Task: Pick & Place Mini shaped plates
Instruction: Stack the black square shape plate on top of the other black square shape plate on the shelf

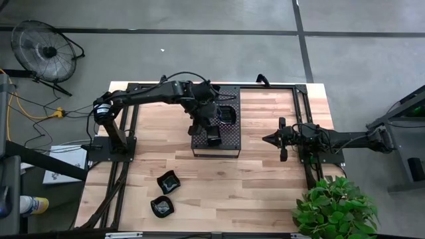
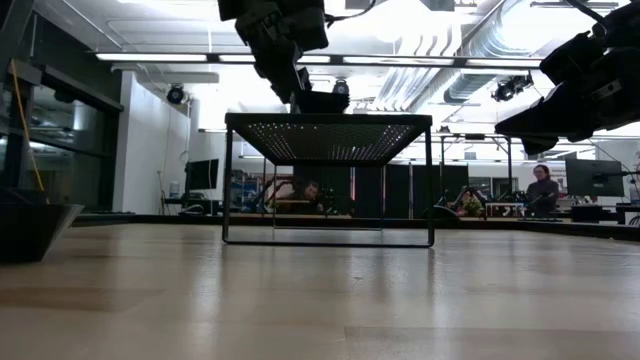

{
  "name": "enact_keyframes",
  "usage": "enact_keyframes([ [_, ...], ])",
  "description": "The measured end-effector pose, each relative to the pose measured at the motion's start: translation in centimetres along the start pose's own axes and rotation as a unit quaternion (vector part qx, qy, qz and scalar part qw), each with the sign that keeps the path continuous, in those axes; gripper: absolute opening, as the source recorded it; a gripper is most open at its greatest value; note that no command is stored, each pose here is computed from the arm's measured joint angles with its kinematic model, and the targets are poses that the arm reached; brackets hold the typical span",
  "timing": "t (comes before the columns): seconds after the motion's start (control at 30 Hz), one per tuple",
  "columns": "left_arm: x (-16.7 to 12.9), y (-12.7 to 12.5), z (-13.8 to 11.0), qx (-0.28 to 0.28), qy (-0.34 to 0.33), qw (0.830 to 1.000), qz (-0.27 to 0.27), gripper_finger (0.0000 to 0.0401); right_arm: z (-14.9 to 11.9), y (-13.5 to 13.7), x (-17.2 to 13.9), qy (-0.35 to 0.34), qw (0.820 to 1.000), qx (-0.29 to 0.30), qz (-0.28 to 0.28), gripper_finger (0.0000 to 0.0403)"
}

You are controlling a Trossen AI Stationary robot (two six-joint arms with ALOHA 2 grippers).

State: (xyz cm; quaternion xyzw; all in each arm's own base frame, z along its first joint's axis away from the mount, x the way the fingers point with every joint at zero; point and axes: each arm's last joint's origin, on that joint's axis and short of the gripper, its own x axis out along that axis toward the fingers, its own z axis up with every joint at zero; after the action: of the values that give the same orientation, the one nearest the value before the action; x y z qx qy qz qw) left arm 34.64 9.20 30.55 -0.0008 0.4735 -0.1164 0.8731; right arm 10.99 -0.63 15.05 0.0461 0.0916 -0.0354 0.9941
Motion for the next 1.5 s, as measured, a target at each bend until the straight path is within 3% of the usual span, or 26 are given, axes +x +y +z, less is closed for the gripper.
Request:
enact_keyframes([
  [0.27, 0.0, 0.0, 0.0, 0.001, 0.001, 1.0, 0.001, 0.0081, 0.0, 0.0, 0.0, 0.0, 1.0, 0.0, 0.0, 0.0012],
  [0.6, -0.1, 0.0, 0.0, 0.013, -0.001, 1.0, 0.0, 0.0005, 0.0, 0.0, 0.0, 0.0, 1.0, 0.0, 0.0, 0.0012],
  [0.83, -0.3, -0.1, 0.0, 0.013, 0.0, 1.0, -0.002, 0.0004, 0.0, 0.0, 0.0, 0.0, 1.0, 0.0, 0.0, 0.0012],
  [1.17, -3.5, -0.7, 2.2, 0.012, -0.038, 0.999, -0.01, 0.0001, 0.0, 0.0, 0.0, 0.0, 1.0, 0.0, 0.0, 0.0012],
  [1.5, -2.6, -1.1, 2.1, -0.009, -0.024, 0.998, -0.05, 0.0, 0.0, 0.0, 0.0, 0.0, 1.0, 0.0, 0.0, 0.0012],
])
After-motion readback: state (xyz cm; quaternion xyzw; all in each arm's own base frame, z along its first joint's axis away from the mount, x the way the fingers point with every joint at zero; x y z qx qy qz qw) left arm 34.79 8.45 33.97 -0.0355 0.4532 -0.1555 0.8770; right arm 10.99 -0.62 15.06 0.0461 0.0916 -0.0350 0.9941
